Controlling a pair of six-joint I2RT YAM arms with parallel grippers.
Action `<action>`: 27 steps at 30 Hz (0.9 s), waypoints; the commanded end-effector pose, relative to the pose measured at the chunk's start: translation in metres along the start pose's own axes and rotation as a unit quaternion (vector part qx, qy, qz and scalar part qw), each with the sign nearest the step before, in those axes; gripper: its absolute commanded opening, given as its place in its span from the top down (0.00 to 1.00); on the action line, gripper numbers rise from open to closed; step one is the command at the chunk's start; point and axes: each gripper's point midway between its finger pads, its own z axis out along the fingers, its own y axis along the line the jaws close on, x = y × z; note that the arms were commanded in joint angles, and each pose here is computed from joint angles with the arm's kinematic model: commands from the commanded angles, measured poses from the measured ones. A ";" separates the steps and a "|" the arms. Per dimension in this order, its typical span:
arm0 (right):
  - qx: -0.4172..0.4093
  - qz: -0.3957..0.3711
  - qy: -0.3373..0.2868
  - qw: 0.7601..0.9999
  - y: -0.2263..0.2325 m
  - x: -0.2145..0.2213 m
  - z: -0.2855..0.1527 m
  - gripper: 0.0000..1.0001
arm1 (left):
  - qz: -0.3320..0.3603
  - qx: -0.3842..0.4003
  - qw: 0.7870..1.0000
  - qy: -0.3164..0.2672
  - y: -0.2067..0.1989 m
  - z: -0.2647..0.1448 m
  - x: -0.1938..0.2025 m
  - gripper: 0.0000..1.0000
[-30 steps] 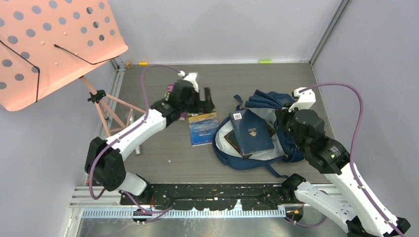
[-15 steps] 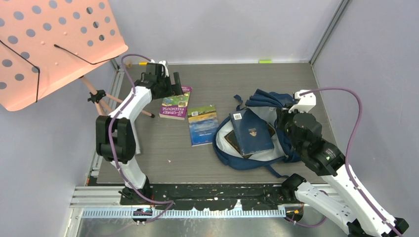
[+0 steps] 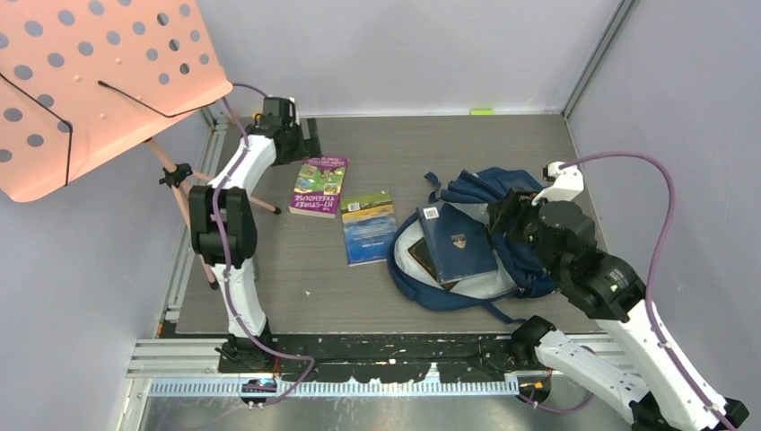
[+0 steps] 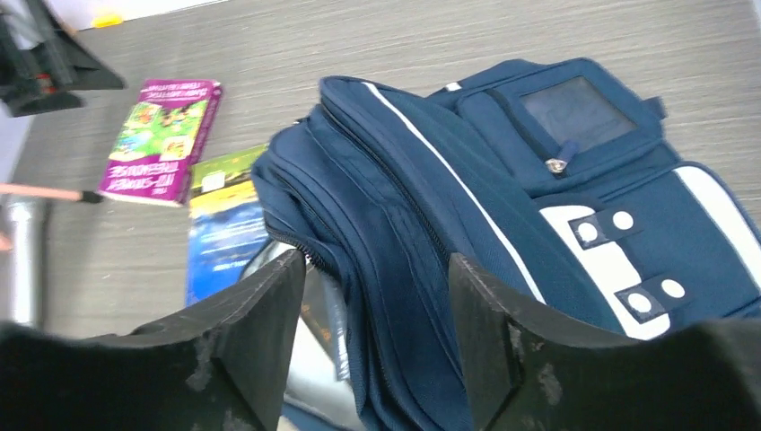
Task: Pack the student bag
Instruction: Pick up the book from the center of the board.
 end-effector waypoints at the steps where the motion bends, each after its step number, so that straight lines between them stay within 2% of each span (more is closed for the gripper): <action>1: -0.033 0.027 0.036 0.998 0.012 -0.017 -0.029 0.32 | -0.003 -0.006 0.999 0.033 0.008 0.012 0.004 0.01; 6: -0.091 0.048 0.041 0.994 0.036 -0.042 -0.050 0.29 | -0.020 -0.017 0.997 0.067 0.013 0.028 0.021 0.01; 10: -0.118 0.049 0.019 0.992 0.057 -0.070 -0.045 0.25 | -0.038 -0.003 0.995 0.098 0.008 0.032 0.038 0.02; 14: -0.125 0.028 0.013 0.992 0.081 -0.071 -0.007 0.19 | -0.041 -0.028 0.991 0.127 0.019 0.036 0.059 0.02; 17: -0.133 0.032 0.004 0.991 0.098 -0.070 0.023 0.16 | -0.047 -0.017 0.988 0.143 0.016 0.036 0.071 0.02; 22: -0.115 0.041 0.048 0.991 0.126 -0.043 0.093 0.13 | -0.061 0.012 0.984 0.166 0.006 0.031 0.086 0.02; 25: -0.137 0.063 0.081 0.985 0.149 -0.029 0.133 0.14 | -0.076 0.028 0.982 0.171 0.000 0.029 0.094 0.02; 27: -0.146 0.083 0.103 0.980 0.161 -0.021 0.166 0.15 | -0.088 0.047 0.979 0.176 -0.006 0.030 0.101 0.06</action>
